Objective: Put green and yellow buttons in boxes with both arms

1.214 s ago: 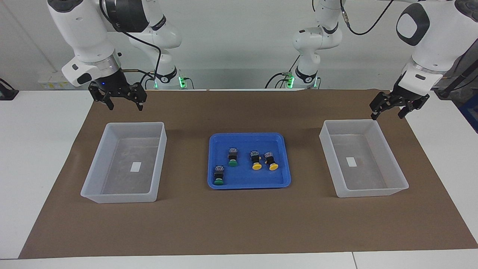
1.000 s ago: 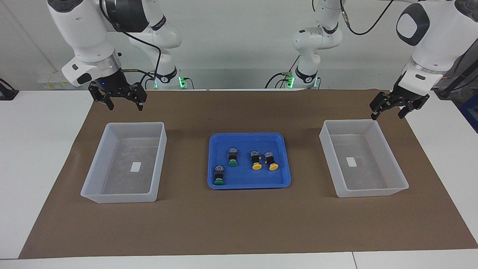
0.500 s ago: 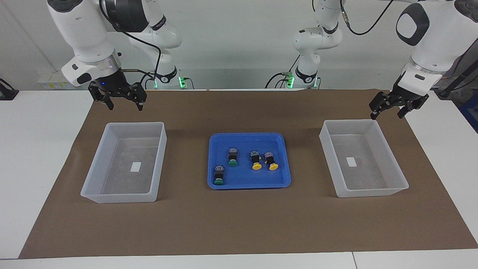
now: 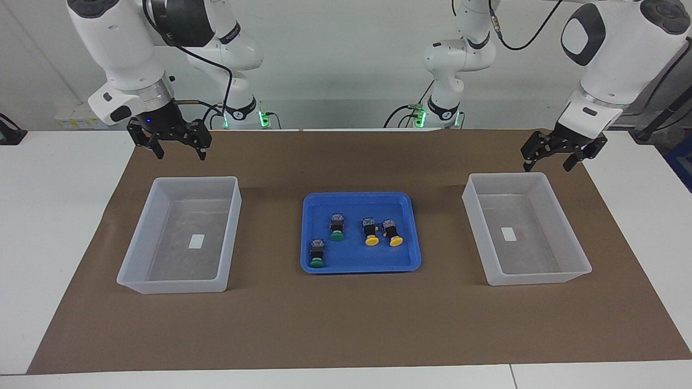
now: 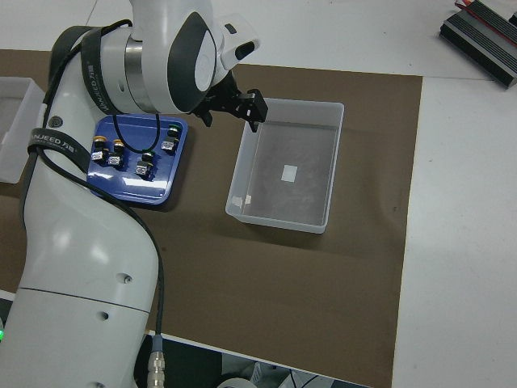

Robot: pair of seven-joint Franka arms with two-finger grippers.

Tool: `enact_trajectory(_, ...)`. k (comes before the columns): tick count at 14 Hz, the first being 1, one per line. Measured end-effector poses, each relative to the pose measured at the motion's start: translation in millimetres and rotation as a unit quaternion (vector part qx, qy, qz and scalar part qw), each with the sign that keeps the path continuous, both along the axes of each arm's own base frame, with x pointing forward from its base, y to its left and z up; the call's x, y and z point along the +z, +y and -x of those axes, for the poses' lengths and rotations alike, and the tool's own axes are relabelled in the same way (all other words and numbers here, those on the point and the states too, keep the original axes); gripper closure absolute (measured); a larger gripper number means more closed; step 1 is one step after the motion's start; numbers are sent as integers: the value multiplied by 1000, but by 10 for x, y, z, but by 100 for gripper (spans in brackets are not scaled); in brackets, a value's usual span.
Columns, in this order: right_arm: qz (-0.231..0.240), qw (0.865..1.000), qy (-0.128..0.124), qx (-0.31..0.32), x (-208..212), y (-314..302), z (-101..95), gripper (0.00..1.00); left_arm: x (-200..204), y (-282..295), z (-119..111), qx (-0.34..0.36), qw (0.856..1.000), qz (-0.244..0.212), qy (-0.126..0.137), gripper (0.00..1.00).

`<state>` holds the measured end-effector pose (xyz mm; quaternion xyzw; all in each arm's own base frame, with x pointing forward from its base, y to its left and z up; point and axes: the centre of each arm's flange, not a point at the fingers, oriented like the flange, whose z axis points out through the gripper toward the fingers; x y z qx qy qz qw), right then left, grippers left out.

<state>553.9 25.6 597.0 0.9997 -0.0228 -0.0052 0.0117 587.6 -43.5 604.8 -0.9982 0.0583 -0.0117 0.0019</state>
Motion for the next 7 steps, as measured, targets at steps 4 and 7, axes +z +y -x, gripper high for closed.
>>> enact_trajectory(4, -1, 1000, -18, 7, -20, 77, -42, 0, -23, -112, 36, -7, 1000, -1, 11, 0)
enact_trajectory(7, -5, 999, -37, 17, -134, 338, -77, 0, -74, -90, 68, -4, 1000, -2, 19, 0)
